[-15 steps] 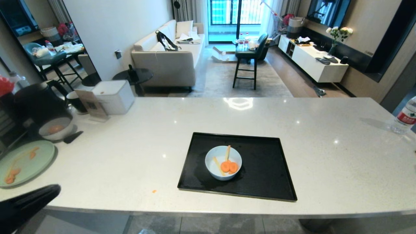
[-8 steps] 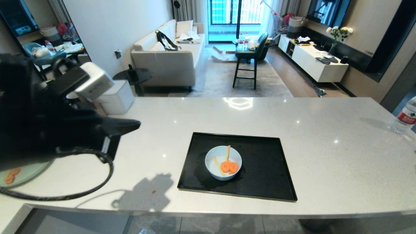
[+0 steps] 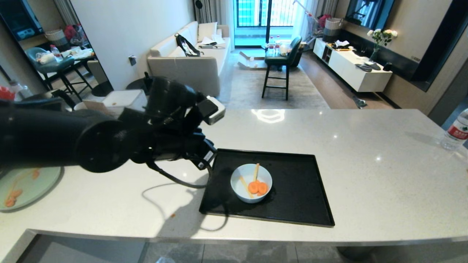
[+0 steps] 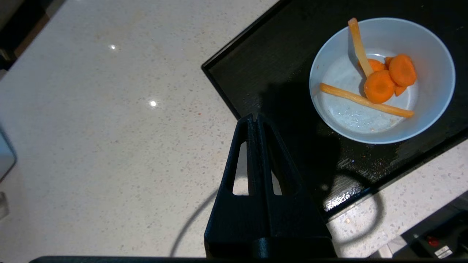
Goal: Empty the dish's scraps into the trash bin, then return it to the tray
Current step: Pick up the bowl with leftover food
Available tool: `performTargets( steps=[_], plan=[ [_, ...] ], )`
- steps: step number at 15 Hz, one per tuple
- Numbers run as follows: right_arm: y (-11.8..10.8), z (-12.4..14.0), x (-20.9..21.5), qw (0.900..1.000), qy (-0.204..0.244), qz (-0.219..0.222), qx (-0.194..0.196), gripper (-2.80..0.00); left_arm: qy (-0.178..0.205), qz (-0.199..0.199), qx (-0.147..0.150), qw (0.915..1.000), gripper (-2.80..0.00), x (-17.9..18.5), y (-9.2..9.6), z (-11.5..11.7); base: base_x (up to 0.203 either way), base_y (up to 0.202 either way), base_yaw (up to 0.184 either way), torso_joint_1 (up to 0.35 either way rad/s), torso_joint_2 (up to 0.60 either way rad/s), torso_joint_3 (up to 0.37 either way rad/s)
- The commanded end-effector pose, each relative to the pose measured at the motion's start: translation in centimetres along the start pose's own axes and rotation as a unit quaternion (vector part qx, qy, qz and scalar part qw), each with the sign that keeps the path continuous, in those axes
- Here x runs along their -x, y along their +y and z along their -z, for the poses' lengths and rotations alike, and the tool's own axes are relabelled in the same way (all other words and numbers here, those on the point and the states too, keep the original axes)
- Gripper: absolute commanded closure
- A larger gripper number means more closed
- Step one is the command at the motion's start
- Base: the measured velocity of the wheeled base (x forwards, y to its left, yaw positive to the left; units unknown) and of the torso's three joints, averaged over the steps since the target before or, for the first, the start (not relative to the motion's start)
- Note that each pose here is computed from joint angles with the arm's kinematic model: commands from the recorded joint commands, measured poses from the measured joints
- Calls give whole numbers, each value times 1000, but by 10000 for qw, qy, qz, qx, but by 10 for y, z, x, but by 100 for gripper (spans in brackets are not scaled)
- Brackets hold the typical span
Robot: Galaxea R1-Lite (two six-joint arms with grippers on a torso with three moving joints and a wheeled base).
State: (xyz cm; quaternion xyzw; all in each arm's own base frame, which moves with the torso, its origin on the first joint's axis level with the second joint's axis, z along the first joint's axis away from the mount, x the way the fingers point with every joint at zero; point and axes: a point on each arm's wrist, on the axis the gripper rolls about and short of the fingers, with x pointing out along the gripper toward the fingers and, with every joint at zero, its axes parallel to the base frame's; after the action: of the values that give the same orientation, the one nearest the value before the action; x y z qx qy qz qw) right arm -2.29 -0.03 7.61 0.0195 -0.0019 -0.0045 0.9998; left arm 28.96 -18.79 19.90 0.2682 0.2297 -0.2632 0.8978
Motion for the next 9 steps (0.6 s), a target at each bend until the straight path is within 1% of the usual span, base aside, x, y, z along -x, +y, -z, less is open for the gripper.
performTargets(
  steps=[1,3,4,6,8,9],
  plan=[
    [0,0,0,10000,-5,0,-4,0,342,96,-93,9993,0,-34,-12,7,0,0,0,0,0,0],
    [0,0,0,10000,-5,0,1,0,499,-117,-119,9986,0,-48,-14,8,0,0,0,0,0,0],
    [0,0,0,10000,3,0,3,0,583,-302,-133,9978,0,-54,-14,7,0,0,0,0,0,0],
    [0,0,0,10000,-5,0,-5,0,739,-529,-164,9957,0,-61,-13,3,0,0,0,0,0,0],
    [0,0,0,10000,2,0,-3,0,995,-488,-215,9936,0,-61,-11,-2,0,0,0,0,0,0],
    [0,0,0,10000,-5,0,3,0,1193,-417,-257,9916,0,-60,-9,-4,0,0,0,0,0,0]
  ],
)
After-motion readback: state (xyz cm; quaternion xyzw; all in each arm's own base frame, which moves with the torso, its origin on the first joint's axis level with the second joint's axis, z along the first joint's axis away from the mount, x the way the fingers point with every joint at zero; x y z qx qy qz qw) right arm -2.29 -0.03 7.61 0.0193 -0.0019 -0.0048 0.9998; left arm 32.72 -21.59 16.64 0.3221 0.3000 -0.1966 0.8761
